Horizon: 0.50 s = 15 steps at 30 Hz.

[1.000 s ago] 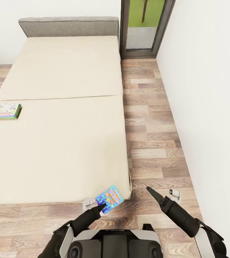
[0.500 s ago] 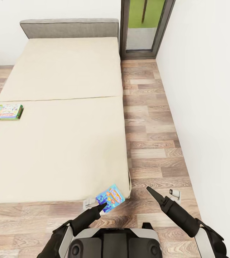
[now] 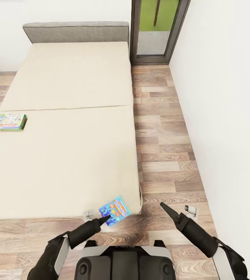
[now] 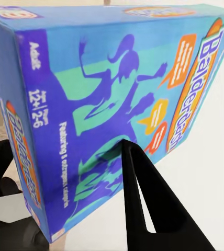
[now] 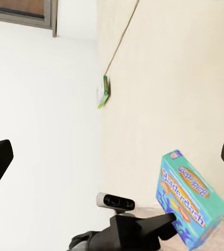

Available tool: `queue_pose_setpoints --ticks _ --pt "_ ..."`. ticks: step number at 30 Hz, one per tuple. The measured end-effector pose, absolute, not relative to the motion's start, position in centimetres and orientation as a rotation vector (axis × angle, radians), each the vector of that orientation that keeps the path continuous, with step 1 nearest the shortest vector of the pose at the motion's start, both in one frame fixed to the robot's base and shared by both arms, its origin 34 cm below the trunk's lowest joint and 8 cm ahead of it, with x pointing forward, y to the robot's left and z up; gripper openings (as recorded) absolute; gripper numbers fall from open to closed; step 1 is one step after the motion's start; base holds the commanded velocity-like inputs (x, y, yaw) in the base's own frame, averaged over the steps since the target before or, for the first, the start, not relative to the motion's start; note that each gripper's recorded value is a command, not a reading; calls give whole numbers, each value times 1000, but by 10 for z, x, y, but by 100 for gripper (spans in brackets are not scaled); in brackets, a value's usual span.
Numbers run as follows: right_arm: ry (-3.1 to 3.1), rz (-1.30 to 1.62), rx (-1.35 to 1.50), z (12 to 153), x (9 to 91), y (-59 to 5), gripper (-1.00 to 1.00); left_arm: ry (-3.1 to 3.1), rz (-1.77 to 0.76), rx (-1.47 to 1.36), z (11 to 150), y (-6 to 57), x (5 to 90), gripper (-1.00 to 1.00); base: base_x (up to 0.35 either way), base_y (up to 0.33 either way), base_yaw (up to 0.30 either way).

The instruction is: Put all the toys in the child's room - the three board games (two on the bed and one on the table), the two jigsaw puzzles on the table, and the tennis ball on the table - inside the toy box on the table in the child's room.

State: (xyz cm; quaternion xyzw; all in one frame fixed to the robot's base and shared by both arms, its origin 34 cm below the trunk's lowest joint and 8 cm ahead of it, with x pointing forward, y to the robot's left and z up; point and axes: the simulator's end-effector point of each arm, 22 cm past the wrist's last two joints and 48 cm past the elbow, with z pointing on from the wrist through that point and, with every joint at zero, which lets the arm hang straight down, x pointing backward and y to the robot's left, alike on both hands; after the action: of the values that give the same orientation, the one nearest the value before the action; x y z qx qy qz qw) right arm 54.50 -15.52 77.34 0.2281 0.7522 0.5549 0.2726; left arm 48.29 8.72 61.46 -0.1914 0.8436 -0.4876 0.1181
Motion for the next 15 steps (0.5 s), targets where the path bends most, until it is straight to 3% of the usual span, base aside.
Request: queue_pose_setpoints --ticks 15 --pt "2047 1481 633 781 537 -161 100 2525 -1494 -427 679 205 509 -100 0 0 0"
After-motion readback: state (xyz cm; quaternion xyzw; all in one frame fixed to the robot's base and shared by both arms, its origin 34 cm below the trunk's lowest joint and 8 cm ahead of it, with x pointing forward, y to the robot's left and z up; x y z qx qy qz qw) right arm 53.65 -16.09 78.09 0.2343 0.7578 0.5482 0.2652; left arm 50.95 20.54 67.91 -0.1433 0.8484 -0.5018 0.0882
